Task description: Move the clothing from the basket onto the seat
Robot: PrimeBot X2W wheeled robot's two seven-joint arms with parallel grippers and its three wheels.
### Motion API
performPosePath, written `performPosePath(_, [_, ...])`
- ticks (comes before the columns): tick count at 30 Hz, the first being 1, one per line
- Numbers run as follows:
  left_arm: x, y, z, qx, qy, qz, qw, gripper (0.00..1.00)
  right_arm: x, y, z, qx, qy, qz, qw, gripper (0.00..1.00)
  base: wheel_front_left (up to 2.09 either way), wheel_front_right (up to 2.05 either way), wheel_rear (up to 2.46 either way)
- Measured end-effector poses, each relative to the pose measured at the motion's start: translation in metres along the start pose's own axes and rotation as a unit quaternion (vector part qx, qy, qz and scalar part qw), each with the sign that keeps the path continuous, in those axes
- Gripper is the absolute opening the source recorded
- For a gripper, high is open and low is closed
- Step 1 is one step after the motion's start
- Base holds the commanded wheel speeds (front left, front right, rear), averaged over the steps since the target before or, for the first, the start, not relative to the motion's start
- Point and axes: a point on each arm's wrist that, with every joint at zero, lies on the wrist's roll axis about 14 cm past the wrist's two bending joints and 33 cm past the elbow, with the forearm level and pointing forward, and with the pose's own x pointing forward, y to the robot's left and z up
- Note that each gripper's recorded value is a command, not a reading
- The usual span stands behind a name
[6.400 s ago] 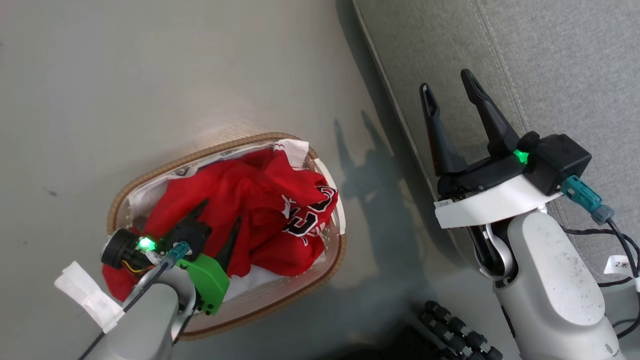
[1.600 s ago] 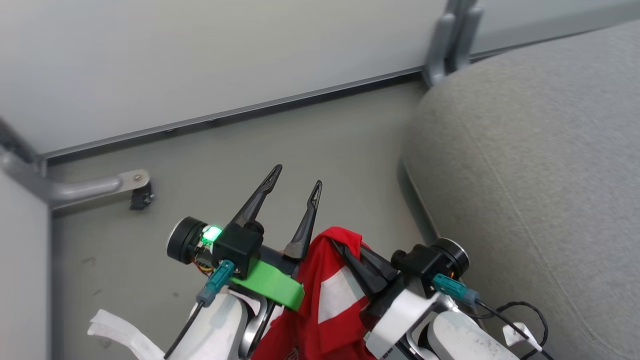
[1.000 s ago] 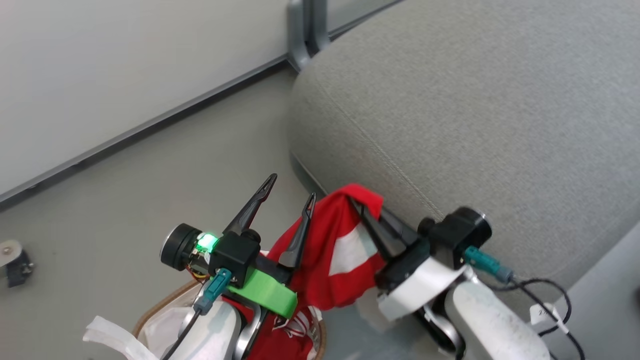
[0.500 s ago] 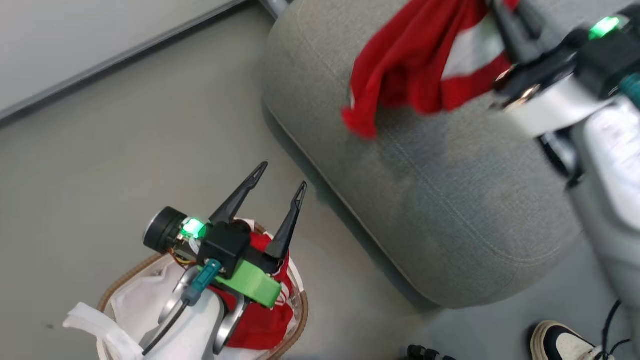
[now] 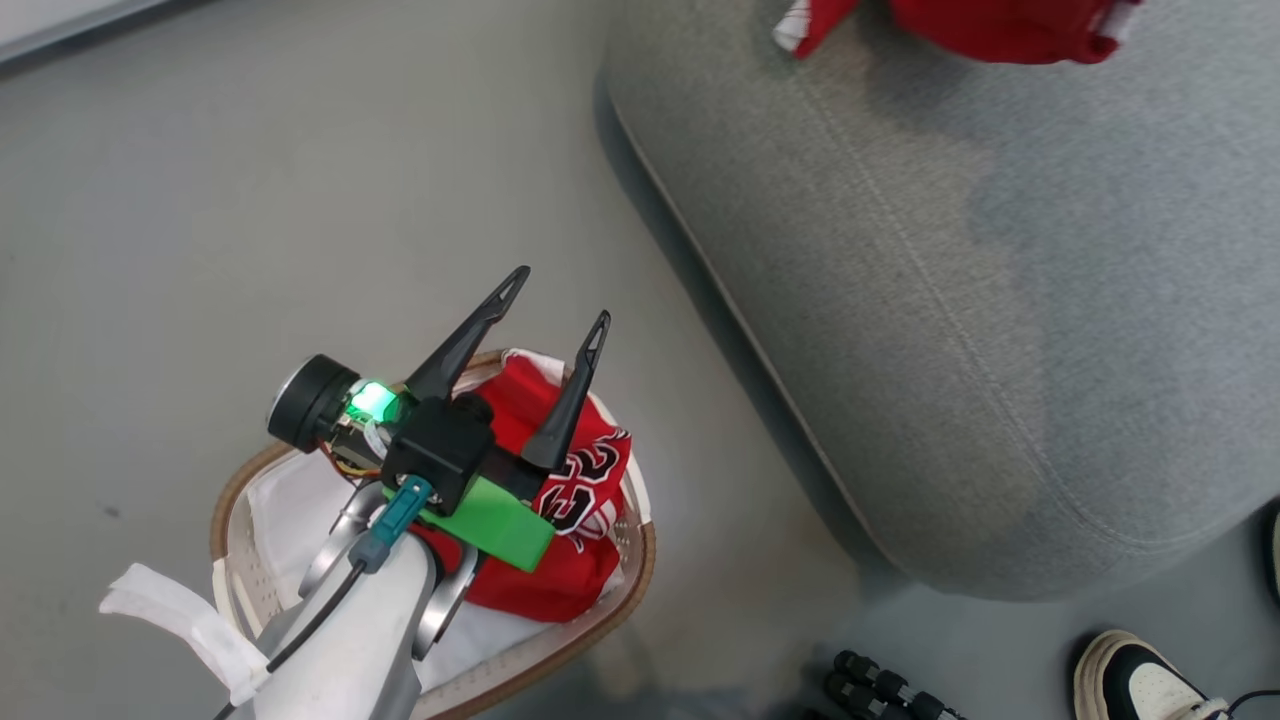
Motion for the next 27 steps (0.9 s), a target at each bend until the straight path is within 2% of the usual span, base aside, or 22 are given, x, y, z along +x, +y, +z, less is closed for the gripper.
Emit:
performPosePath(7, [-0.016,0.027,-0.025,-0.012,0.025,0.035,0.999,1.00,0.002,0.008,-0.063,0.014,0.065,-0.036,0.997,0.00,0.00,0.00,0.00])
performPosePath(13, [-0.026,0.044,-0.035,-0.020,0.035,0.063,0.997,1.00,-0.034,0.042,-0.139,0.041,0.166,-0.042,0.984,0.00,0.00,0.00,0.00])
performPosePath(15, [-0.029,0.048,-0.037,-0.021,0.037,0.071,0.997,1.00,-0.054,0.050,-0.161,0.047,0.201,-0.044,0.977,0.16,0.00,0.00,0.00])
performPosePath(16, [-0.030,0.049,-0.038,-0.021,0.039,0.073,0.996,1.00,-0.065,0.053,-0.170,0.055,0.217,-0.049,0.973,0.50,0.00,0.00,0.00])
performPosePath(17, [-0.031,0.049,-0.038,-0.021,0.040,0.075,0.996,1.00,-0.075,0.054,-0.177,0.061,0.230,-0.054,0.970,1.00,0.00,0.00,0.00])
performPosePath(23, [-0.036,0.053,-0.034,-0.016,0.043,0.088,0.995,1.00,-0.141,0.068,-0.202,0.085,0.296,-0.061,0.949,1.00,0.00,0.00,0.00])
performPosePath(27, [-0.038,0.052,-0.027,-0.012,0.041,0.095,0.995,1.00,-0.175,0.074,-0.202,0.100,0.316,-0.067,0.941,1.00,0.00,0.00,0.00])
